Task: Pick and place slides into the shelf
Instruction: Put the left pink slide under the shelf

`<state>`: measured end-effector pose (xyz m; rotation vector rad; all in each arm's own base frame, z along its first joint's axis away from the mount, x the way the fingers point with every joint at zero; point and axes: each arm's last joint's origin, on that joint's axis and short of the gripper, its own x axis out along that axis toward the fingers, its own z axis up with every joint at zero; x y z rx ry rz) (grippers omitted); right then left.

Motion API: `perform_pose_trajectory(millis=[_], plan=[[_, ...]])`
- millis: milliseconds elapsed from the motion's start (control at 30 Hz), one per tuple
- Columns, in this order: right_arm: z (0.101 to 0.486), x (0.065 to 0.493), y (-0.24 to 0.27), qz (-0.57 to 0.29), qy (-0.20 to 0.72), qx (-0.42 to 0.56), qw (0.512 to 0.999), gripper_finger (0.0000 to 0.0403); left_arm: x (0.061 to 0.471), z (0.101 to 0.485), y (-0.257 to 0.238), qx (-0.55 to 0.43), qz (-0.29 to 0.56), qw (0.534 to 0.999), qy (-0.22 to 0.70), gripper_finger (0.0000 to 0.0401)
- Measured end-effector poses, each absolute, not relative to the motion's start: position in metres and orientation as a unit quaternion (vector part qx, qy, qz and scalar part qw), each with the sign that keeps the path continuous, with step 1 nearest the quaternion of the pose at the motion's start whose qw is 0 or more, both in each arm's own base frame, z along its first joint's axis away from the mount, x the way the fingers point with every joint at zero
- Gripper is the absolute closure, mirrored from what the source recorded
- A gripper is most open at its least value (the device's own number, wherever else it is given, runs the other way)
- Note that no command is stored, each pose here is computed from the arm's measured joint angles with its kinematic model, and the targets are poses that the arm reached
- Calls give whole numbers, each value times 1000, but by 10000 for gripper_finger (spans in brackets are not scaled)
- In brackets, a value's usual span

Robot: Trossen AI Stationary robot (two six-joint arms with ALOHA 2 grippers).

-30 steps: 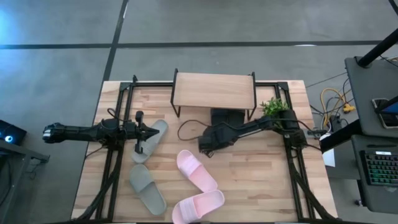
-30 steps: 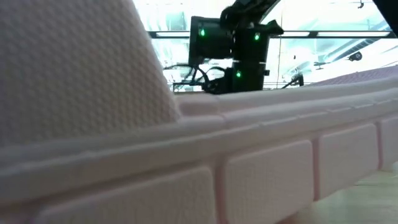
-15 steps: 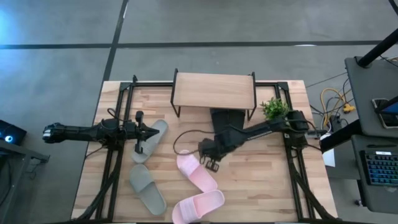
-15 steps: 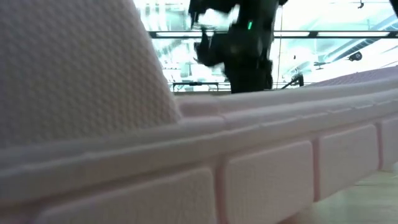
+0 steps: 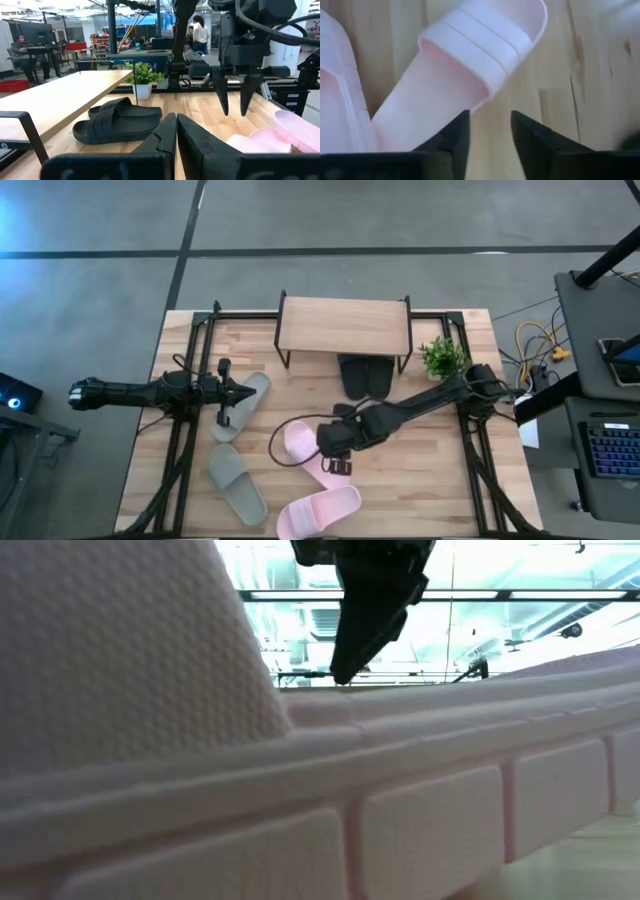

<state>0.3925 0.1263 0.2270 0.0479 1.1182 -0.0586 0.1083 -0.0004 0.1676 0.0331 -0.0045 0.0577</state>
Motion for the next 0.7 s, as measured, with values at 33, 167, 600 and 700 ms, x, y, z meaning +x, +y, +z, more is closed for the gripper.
perform_pose_trajectory(millis=[33,167,600,700], plan=[[226,395,127,-21,527,13,849,244,108,167,0,17,29,999,-1,401],[223,402,131,21,507,-50,860,209,108,167,0,17,29,999,-1,401],[233,419,130,43,442,-125,887,188,108,167,0,17,29,999,-1,401],[233,419,130,42,441,-121,888,188,108,167,0,17,29,999,-1,401]])
